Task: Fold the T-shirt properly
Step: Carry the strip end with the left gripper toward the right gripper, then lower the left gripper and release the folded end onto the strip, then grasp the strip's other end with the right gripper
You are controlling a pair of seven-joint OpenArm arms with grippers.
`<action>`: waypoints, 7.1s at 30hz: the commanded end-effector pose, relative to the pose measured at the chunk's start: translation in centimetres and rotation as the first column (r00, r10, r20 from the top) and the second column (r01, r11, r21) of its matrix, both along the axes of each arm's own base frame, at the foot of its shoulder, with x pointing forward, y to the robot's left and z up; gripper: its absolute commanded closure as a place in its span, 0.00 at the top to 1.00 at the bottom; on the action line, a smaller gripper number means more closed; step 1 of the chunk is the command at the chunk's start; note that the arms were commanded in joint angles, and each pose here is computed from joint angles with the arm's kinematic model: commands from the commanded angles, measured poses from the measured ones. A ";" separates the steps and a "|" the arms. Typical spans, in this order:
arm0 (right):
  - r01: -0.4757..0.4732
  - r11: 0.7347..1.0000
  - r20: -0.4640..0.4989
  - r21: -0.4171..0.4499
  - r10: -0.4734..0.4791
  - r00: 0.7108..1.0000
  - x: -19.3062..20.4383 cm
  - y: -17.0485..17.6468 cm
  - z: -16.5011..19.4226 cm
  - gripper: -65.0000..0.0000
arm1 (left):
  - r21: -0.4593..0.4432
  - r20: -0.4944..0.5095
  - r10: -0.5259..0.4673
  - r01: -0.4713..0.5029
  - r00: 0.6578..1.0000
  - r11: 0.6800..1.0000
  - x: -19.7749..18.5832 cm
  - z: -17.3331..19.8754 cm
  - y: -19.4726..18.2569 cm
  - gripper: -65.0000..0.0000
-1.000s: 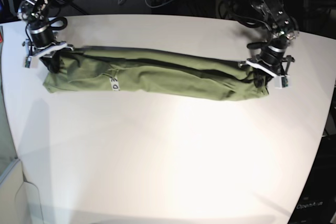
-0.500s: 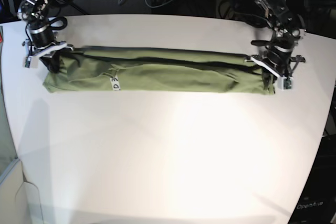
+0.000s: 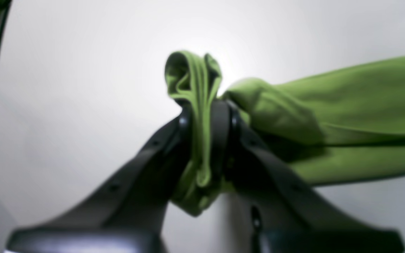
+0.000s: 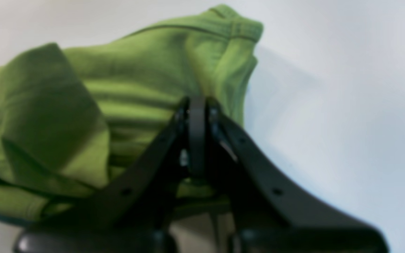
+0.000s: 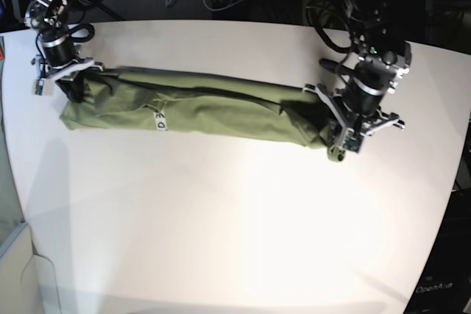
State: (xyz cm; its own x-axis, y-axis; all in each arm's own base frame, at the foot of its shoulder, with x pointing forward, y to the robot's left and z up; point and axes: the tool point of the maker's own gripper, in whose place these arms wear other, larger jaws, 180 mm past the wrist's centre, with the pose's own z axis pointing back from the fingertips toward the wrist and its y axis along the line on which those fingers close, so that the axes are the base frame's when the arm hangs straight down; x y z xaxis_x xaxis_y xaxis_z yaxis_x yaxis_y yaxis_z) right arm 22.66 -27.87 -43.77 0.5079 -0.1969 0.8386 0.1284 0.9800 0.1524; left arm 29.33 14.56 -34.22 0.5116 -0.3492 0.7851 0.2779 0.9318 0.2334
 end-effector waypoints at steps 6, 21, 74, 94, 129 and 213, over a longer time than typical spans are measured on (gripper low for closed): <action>-0.002 1.000 -0.060 -0.022 0.001 0.998 -0.8 -0.4 -0.8 0.01 | 0.113 0.009 -0.122 0.120 0.993 0.986 0.8 0.8 -3.6 0.02; -0.005 1.000 -0.064 -0.023 0.003 0.998 -0.8 -0.3 -0.9 0.01 | 0.062 -0.026 -0.413 0.414 0.910 0.908 0.2 -0.9 -14.5 0.02; -0.050 0.999 -0.068 -0.010 0.049 0.997 -0.4 1.3 -1.2 0.01 | -0.172 -0.177 -0.060 0.029 0.982 0.985 0.5 -0.3 -20.5 0.02; -0.050 0.999 -0.069 -0.009 0.049 0.996 -0.4 1.3 -1.2 0.01 | -0.164 -0.203 -0.027 -0.007 0.979 0.986 0.3 -1.0 -22.0 0.02; -0.050 0.999 -0.069 -0.011 0.050 0.996 -0.5 1.2 -1.2 0.01 | -0.143 -0.192 0.112 -0.141 0.975 0.980 -1.6 -1.0 -14.6 0.01; -0.210 0.974 -0.108 0.083 0.218 0.970 0.4 3.4 2.7 0.97 | -0.105 -0.357 0.211 -0.263 0.910 0.959 -5.3 -8.9 -9.5 0.01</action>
State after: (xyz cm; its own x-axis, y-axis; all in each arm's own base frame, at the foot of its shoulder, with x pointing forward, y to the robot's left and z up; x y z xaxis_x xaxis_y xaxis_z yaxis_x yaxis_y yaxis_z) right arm 22.45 -24.25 -42.10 0.6660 -0.1416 0.7324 -0.0419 0.9732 0.2262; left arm 24.27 5.13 -42.98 0.7965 -0.0861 0.5985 0.0880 0.9958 0.0261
